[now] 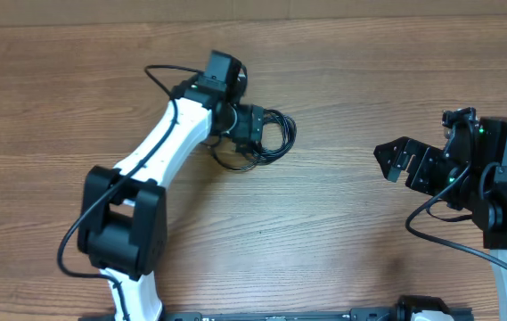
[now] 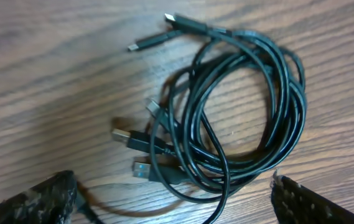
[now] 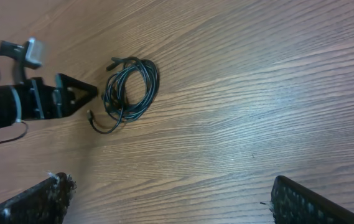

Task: Untangle cables

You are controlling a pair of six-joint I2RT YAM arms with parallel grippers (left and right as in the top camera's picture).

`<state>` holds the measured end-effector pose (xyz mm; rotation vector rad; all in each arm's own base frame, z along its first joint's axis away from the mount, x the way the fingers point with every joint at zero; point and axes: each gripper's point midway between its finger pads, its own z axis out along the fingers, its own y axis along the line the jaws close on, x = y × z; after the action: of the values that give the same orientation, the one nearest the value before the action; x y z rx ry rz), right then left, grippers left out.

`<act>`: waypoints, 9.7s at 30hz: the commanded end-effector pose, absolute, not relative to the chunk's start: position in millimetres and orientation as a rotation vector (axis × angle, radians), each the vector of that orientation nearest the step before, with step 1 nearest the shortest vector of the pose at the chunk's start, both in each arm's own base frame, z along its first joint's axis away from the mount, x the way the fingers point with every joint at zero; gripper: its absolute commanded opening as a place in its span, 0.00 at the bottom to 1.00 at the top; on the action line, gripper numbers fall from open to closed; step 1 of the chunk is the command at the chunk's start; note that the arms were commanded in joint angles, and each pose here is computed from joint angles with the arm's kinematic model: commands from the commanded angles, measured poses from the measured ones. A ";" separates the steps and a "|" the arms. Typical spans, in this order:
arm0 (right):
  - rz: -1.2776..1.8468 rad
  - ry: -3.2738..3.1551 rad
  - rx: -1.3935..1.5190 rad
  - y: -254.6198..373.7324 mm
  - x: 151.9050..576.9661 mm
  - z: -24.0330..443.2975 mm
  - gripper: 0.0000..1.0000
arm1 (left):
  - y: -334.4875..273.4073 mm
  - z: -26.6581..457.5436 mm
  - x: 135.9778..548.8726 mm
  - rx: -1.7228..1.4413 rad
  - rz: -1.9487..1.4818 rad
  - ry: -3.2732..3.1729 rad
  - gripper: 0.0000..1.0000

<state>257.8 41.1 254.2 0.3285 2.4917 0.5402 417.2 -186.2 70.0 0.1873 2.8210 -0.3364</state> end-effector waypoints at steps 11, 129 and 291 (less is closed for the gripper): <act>0.537 2.467 0.327 39.4 259.3 264.3 1.00 | -197.8 51.1 435.2 0.198 -0.259 2.780 0.72; 0.770 3.003 0.523 101.8 283.7 88.0 0.83 | -307.9 115.5 331.1 0.516 -1.675 2.781 0.04; 0.577 2.921 0.380 181.4 267.9 89.3 0.04 | -199.1 98.4 349.6 0.425 -0.905 2.998 0.04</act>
<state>234.2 162.4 33.5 0.6554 3.0601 0.4354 351.8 -183.3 80.9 0.3184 3.0607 -0.8689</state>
